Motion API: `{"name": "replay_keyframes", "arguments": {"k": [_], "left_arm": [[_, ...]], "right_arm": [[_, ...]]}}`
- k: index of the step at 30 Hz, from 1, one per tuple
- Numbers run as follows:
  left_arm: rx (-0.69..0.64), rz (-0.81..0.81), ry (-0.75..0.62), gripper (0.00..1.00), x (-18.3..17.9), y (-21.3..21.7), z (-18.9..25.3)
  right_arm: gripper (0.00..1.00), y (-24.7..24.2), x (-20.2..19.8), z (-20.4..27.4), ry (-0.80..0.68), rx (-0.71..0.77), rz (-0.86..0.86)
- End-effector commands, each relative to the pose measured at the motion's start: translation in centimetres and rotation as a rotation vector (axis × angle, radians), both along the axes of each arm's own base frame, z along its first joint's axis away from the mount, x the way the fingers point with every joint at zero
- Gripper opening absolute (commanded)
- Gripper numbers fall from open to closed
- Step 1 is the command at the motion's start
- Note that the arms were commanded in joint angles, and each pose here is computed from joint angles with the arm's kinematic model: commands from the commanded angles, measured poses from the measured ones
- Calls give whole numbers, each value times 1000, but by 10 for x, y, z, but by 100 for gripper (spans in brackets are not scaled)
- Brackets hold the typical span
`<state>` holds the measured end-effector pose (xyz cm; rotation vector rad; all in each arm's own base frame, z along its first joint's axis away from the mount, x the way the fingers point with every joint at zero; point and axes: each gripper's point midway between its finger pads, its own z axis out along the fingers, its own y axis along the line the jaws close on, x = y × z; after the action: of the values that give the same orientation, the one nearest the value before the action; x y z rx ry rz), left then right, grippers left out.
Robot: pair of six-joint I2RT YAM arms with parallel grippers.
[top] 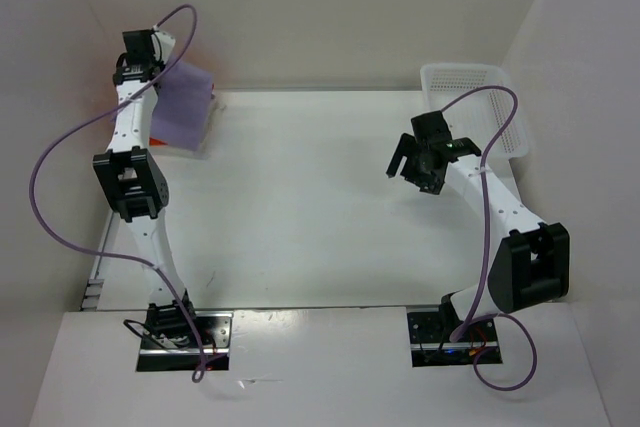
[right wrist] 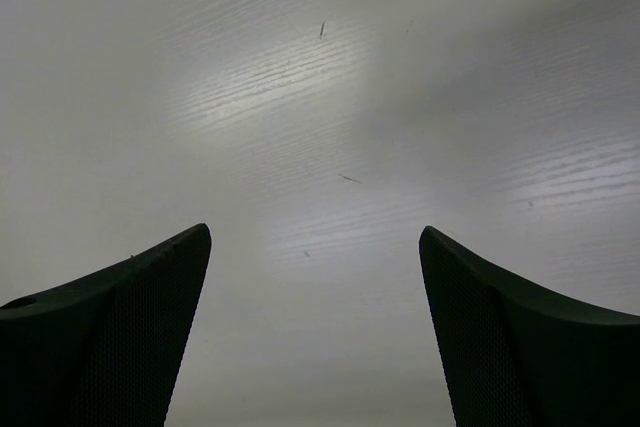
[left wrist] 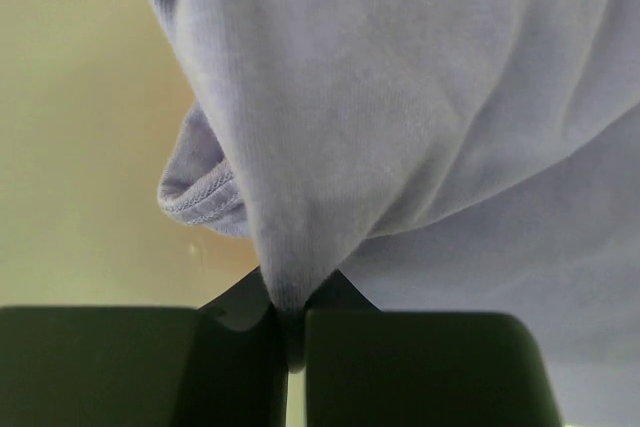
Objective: Fold and stack the t-shirts
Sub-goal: Put the neatly folded tshirt into the corner of the board with the left arm
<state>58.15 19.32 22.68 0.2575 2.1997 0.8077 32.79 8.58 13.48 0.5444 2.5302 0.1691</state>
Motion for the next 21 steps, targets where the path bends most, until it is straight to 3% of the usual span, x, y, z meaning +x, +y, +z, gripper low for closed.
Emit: {"name": "replay_keyframes", "arguments": {"k": [1, 3, 5, 7, 8, 9, 10, 11, 13, 15, 20, 21], "left_arm": [[10, 2, 109, 0, 6, 33, -42], [-3, 30, 151, 0, 8, 52, -72], [-12, 20, 120, 0, 16, 59, -58], [-24, 22, 186, 0, 17, 66, -91], [14, 18, 92, 2, 26, 69, -56], [23, 25, 126, 20, 29, 73, -87], [87, 68, 120, 37, 26, 84, -75], [93, 62, 159, 47, 28, 81, -91], [74, 74, 113, 64, 32, 79, -89], [46, 83, 86, 72, 32, 82, -86], [-132, 22, -97, 86, 32, 54, -15], [-167, 0, -101, 94, 29, 45, -8]], "right_arm": [[89, -5, -4, -2, 17, -46, 5], [89, -6, -4, -3, 30, -54, 14], [89, -7, -2, -1, 31, -62, 9], [89, -6, 0, -1, 31, -62, 9], [89, -6, 2, 3, 22, -60, 9], [89, -6, 1, -2, 41, -65, 9], [89, -6, 1, -2, 42, -65, 9], [89, -2, 3, 3, 29, -62, 18], [89, -1, 2, 1, 43, -57, 23], [89, 0, 5, 1, 45, -58, 23], [89, 6, 9, 5, 42, -49, 37], [89, 6, 9, 5, 42, -49, 37]]}}
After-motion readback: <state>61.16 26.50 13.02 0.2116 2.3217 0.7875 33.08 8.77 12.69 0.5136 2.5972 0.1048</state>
